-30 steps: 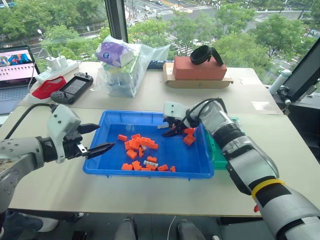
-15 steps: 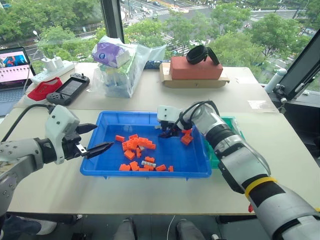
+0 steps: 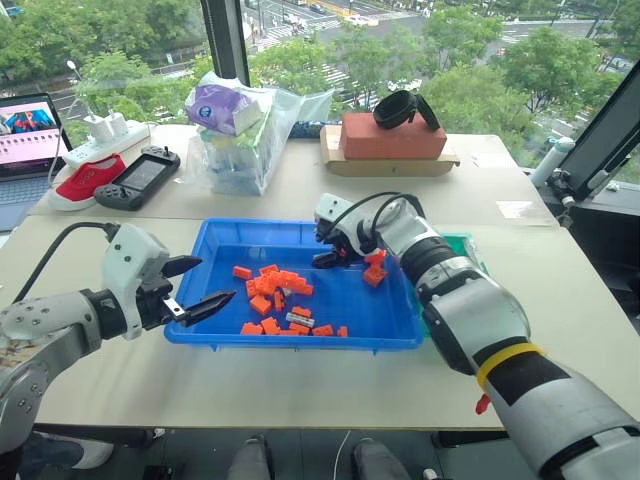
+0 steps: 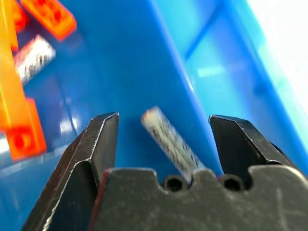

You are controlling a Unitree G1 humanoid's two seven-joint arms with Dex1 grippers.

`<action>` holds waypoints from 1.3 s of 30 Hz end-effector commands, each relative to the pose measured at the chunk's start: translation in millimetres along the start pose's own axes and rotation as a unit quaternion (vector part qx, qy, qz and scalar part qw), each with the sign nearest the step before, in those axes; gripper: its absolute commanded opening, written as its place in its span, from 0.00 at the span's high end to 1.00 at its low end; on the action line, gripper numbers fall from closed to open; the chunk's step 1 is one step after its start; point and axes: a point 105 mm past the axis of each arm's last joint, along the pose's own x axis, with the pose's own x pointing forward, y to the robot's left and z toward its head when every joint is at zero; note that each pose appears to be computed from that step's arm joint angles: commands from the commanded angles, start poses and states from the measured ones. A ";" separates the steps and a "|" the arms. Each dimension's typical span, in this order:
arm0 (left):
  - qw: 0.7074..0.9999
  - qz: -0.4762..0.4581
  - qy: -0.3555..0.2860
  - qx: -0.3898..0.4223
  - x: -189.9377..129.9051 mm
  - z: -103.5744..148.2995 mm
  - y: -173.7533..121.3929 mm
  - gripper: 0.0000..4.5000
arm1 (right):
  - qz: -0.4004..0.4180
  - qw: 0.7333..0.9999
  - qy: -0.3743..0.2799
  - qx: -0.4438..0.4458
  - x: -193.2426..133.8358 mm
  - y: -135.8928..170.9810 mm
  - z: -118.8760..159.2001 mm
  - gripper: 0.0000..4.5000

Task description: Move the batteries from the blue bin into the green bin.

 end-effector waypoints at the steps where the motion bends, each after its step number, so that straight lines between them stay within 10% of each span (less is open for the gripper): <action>1: 1.000 0.005 -0.015 0.018 -1.0 7.4 -1.6 0.00 | 0.011 0.999 0.011 -0.042 -7.9 -2.4 6.6 0.22; 10: 1.000 0.004 -0.018 0.022 2.4 9.0 -0.2 0.00 | 0.043 0.996 0.015 -0.073 1.0 10.6 1.8 0.22; 20: 0.999 -0.003 -0.026 0.023 0.1 14.2 -0.4 0.00 | 0.073 0.993 0.036 -0.091 0.3 16.5 -16.0 0.94; 33: 0.991 -0.094 -0.093 0.008 5.4 50.1 -16.6 0.00 | 0.057 0.989 -0.130 0.043 -122.5 -31.2 22.8 0.94; 39: 0.986 -0.127 -0.104 0.016 15.0 61.9 -20.2 0.00 | -0.051 0.980 -0.115 0.155 -183.5 -49.9 -27.7 0.94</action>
